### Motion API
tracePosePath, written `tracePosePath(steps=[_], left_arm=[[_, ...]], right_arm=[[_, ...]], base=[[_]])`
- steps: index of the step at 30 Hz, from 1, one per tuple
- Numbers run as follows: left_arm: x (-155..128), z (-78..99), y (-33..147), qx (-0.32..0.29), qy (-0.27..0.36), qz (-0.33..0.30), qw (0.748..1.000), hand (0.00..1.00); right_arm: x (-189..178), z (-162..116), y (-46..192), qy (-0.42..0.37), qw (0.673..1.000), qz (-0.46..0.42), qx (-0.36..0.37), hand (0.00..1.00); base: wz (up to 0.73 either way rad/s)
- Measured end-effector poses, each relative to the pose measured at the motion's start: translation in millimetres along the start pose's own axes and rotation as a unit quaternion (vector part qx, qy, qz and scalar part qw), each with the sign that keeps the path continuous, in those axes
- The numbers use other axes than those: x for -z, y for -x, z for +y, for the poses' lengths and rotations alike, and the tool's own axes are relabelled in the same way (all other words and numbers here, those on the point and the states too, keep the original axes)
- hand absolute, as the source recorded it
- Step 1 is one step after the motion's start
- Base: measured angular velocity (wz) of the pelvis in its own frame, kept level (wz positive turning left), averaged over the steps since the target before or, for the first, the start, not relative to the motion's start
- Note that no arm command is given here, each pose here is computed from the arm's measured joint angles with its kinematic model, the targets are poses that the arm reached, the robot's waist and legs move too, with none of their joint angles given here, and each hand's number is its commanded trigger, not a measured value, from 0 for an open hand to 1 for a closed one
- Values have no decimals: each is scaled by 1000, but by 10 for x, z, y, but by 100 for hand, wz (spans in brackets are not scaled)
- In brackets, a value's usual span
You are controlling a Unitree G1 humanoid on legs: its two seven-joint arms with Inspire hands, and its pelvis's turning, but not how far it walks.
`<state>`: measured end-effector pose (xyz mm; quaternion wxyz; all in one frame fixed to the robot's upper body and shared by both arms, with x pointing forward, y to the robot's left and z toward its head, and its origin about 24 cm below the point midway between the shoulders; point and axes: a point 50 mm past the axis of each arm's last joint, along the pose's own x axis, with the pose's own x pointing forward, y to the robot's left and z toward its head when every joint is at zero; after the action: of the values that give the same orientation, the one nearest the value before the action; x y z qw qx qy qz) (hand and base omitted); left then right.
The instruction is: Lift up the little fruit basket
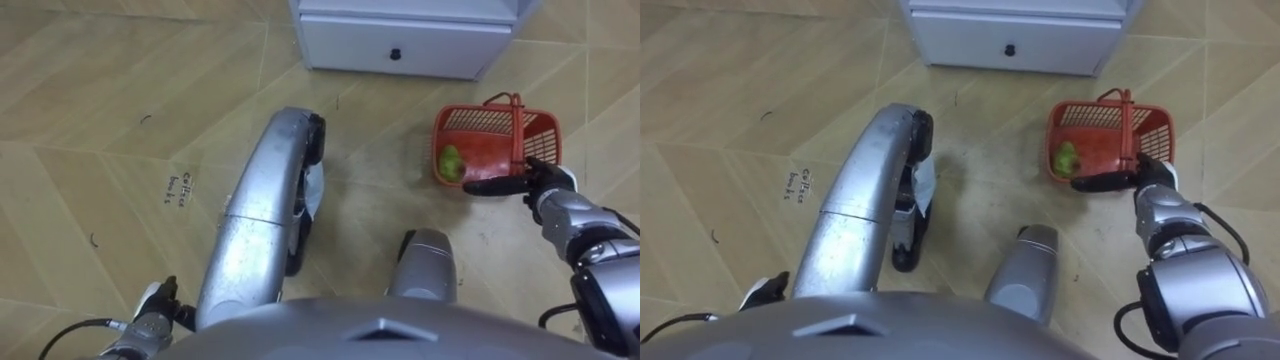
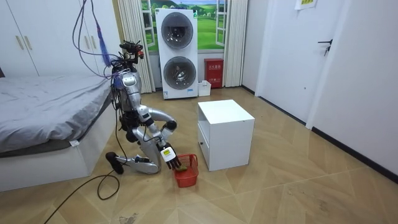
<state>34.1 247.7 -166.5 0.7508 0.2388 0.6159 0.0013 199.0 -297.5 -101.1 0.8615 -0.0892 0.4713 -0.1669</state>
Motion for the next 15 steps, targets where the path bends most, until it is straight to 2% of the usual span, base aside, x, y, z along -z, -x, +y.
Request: tracePosePath(steps=[9,10,11,12,15], left_arm=[[11,0,2,0,-1,2,1000,0],[11,0,2,0,-1,2,1000,0],[11,1,1,0,-1,2,1000,0],[12,1,1,0,-1,2,1000,0],[8,-4,2,1,-5,0,1000,0]], right_arm=[[-72,9,-3,-8,1000,-10,-4,0],[-72,9,-3,-8,1000,-10,-4,25],[-74,10,-3,-8,1000,-10,-4,80],[-77,10,-3,-8,1000,-10,-4,100],[-88,8,-3,-9,1000,-12,-3,100]], base=[[0],[0],[0],[0],[0]])
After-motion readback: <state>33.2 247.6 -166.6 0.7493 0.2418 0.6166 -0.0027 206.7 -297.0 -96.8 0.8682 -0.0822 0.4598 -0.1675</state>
